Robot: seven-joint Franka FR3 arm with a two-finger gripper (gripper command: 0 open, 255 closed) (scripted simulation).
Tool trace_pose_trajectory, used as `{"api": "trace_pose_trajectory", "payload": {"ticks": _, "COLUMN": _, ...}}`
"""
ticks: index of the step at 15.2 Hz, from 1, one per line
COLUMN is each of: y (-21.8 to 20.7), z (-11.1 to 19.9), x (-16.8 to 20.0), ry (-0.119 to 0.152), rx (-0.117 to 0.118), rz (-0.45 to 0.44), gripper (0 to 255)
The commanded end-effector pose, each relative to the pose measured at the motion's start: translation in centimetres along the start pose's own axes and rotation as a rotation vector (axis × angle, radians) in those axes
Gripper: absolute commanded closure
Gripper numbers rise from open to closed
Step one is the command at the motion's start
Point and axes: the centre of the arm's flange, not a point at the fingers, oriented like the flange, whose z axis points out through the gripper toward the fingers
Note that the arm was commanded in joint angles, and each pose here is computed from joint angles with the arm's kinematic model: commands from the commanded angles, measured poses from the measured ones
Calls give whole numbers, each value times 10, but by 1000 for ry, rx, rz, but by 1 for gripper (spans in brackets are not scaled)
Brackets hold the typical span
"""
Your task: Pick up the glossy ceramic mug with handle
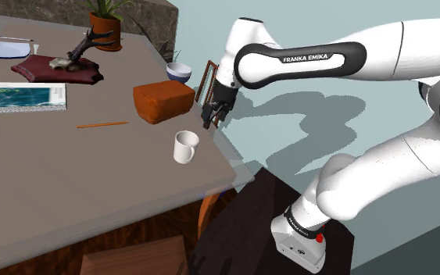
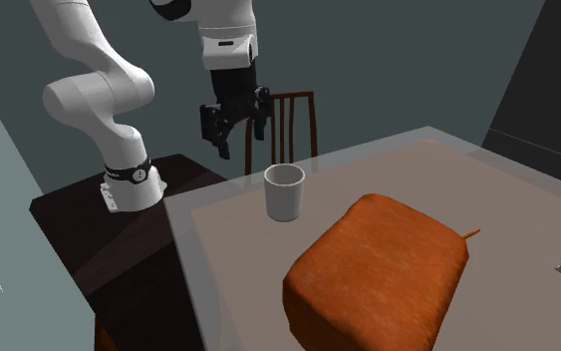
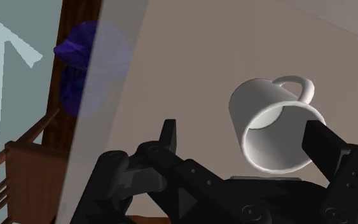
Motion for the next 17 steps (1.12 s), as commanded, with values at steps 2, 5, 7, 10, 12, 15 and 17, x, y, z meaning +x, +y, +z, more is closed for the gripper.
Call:
{"api": "trace_pose_trajectory", "payload": {"ticks": 2, "y": -10, "z": 32, "x": 24, "ry": -5, "rx": 12, "rz": 1, "gripper": 0}}
{"api": "trace_pose_trajectory", "payload": {"ticks": 5, "y": -20, "z": 63, "x": 47, "ry": -11, "rx": 23, "rz": 1, "gripper": 0}}
{"api": "trace_pose_trajectory", "payload": {"ticks": 7, "y": -21, "z": 72, "x": 49, "ry": -12, "rx": 24, "rz": 1, "gripper": 0}}
{"api": "trace_pose_trajectory", "payload": {"ticks": 10, "y": -21, "z": 87, "x": 49, "ry": -12, "rx": 24, "rz": 1, "gripper": 0}}
{"api": "trace_pose_trajectory", "payload": {"ticks": 12, "y": -20, "z": 98, "x": 49, "ry": -12, "rx": 24, "rz": 1, "gripper": 0}}
{"api": "trace_pose_trajectory", "payload": {"ticks": 15, "y": -20, "z": 106, "x": 49, "ry": -12, "rx": 24, "rz": 1, "gripper": 0}}
{"api": "trace_pose_trajectory", "payload": {"ticks": 17, "y": -20, "z": 107, "x": 49, "ry": -12, "rx": 24, "rz": 1, "gripper": 255}}
